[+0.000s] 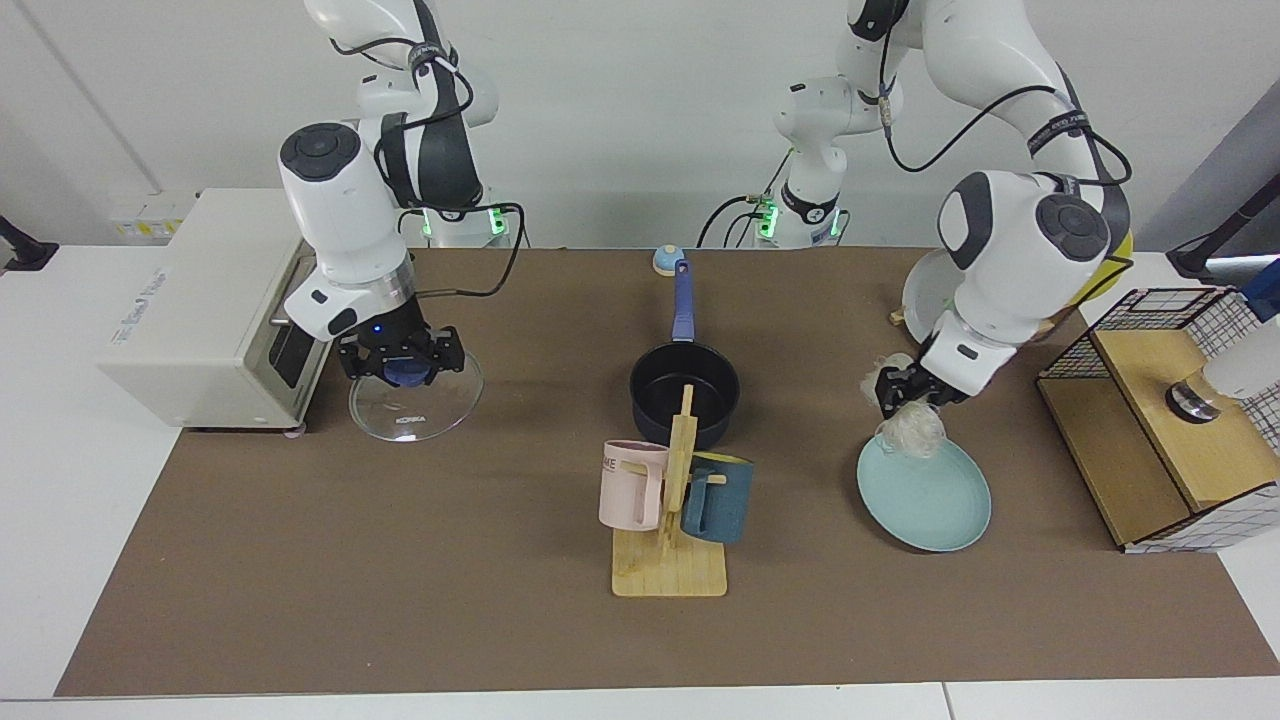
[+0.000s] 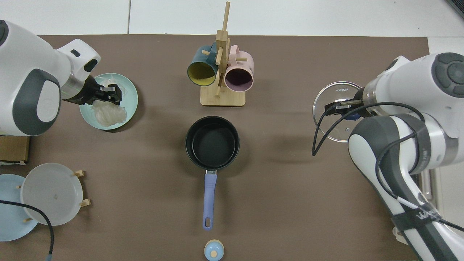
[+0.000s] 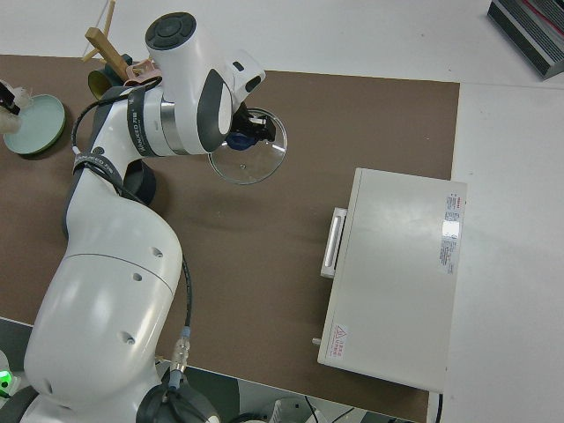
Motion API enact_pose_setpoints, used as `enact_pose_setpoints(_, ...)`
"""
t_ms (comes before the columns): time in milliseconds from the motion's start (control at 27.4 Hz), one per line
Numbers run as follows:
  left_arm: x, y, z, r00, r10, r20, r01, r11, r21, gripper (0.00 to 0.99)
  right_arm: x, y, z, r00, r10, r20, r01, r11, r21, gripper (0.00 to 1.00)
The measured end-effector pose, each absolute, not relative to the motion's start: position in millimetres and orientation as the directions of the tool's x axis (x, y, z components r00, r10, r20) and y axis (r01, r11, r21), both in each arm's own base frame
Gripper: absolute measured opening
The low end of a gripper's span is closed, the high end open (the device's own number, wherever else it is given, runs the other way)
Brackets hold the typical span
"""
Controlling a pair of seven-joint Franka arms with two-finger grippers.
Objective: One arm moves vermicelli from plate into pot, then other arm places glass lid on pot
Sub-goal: 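Grasp the vermicelli with the left gripper while the right gripper lifts the lid, then carry the vermicelli over the saucepan with the left gripper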
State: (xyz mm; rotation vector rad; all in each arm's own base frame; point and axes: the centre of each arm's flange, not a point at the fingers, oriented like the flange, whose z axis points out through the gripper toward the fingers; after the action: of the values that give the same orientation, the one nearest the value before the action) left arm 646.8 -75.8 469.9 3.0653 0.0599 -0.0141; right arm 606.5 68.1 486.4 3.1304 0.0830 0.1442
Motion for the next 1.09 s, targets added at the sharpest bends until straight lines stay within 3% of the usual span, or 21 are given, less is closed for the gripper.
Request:
enact_pose_setpoints(219, 605.2, -154.1, 479.4, 0.996, 0.086, -0.030, 0.088, -0.993, 0.080, 0.511, 591.6, 67.3, 514.9, 0.994, 0.055, 0.091, 0.055, -0.998, -0.001, 0.44)
enact_pose_setpoints(547, 534.9, -265.3, 459.0, 0.994, 0.110, 0.006, 0.109, -0.988, 0.112, 0.511, 569.5, 55.0, 548.6, 0.995, 0.070, 0.075, 0.070, -0.998, 0.002, 0.44)
enact_pose_setpoints(766, 509.7, -293.8, 449.8, 0.993, 0.120, 0.004, 0.118, -0.981, 0.154, 0.511, 563.7, 55.7, 555.7, 0.995, 0.072, 0.073, 0.072, -0.997, 0.002, 0.44)
enact_pose_setpoints(1094, 502.1, -307.8, 424.8, 0.992, 0.121, 0.023, 0.114, -0.975, 0.190, 0.498, 563.0, 57.0, 552.8, 0.995, 0.075, 0.067, 0.075, -0.997, 0.003, 0.44)
